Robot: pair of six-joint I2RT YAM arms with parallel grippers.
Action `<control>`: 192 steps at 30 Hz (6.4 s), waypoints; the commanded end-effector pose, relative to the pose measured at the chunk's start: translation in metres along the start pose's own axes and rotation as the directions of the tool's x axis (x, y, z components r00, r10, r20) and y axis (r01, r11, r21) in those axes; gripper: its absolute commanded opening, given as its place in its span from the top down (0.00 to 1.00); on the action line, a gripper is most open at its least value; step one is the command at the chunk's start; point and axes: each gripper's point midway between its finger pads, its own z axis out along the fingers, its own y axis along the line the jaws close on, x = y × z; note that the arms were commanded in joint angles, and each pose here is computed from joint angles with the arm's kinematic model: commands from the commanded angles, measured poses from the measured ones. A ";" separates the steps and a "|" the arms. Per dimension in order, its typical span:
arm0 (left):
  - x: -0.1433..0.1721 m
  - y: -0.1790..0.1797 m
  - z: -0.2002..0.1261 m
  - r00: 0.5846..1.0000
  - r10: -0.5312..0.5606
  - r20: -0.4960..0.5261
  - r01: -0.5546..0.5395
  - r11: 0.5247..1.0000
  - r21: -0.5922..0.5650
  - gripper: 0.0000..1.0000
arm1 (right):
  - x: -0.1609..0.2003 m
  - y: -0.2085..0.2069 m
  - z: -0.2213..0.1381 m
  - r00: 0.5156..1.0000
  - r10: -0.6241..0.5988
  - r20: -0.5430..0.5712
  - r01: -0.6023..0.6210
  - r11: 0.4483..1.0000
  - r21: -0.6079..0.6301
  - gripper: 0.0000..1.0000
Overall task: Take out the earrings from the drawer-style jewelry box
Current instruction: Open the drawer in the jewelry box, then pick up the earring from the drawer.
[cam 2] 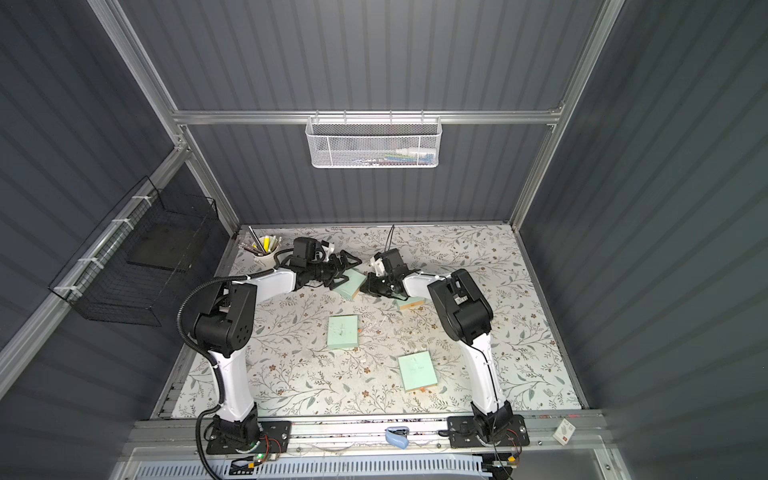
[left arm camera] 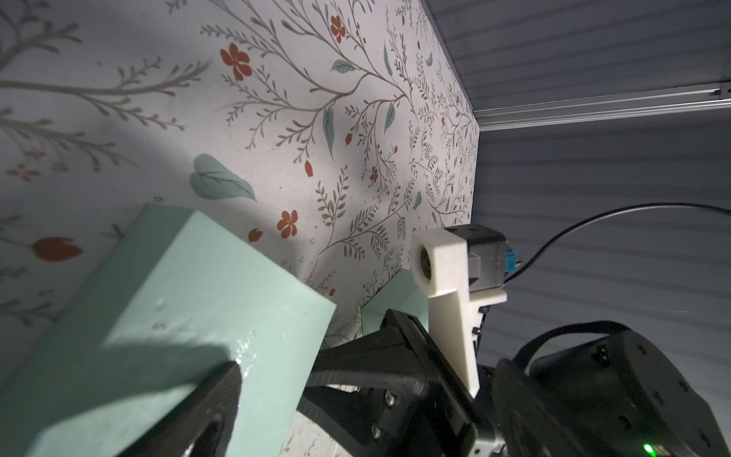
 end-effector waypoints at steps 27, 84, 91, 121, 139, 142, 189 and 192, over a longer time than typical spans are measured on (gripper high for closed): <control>0.009 0.033 0.004 1.000 -0.017 -0.017 0.015 0.991 -0.133 0.00 | 0.020 -0.006 -0.034 0.998 -0.007 0.062 0.005 0.999 0.035 1.00; -0.021 0.045 -0.015 0.998 -0.050 0.046 0.056 0.990 -0.128 0.00 | -0.035 0.005 -0.045 0.995 -0.055 0.086 0.047 0.995 0.084 0.79; -0.021 0.039 -0.018 0.998 -0.040 0.051 0.046 0.993 -0.113 0.00 | -0.036 0.027 -0.070 0.988 -0.131 0.086 0.117 0.981 0.158 0.75; -0.020 0.044 -0.030 0.996 -0.056 0.067 0.064 0.991 -0.117 0.00 | -0.044 0.022 0.004 0.967 -0.238 -0.092 0.255 0.909 0.329 0.75; -0.020 0.045 -0.032 0.996 -0.059 0.067 0.067 0.991 -0.113 0.00 | -0.037 0.005 0.024 0.956 -0.261 -0.136 0.294 0.875 0.385 0.78; -0.021 0.043 -0.033 0.996 -0.057 0.070 0.064 0.992 -0.111 0.00 | -0.036 0.005 0.025 0.950 -0.280 -0.140 0.313 0.859 0.404 0.78; -0.019 0.047 -0.032 0.996 -0.062 0.067 0.069 0.991 -0.113 0.00 | -0.025 0.061 -0.065 0.948 -0.317 0.010 0.293 0.888 0.356 0.90; -0.019 0.046 -0.033 0.996 -0.060 0.067 0.067 0.991 -0.113 0.00 | -0.012 0.054 -0.071 0.954 -0.298 0.018 0.273 0.896 0.351 0.90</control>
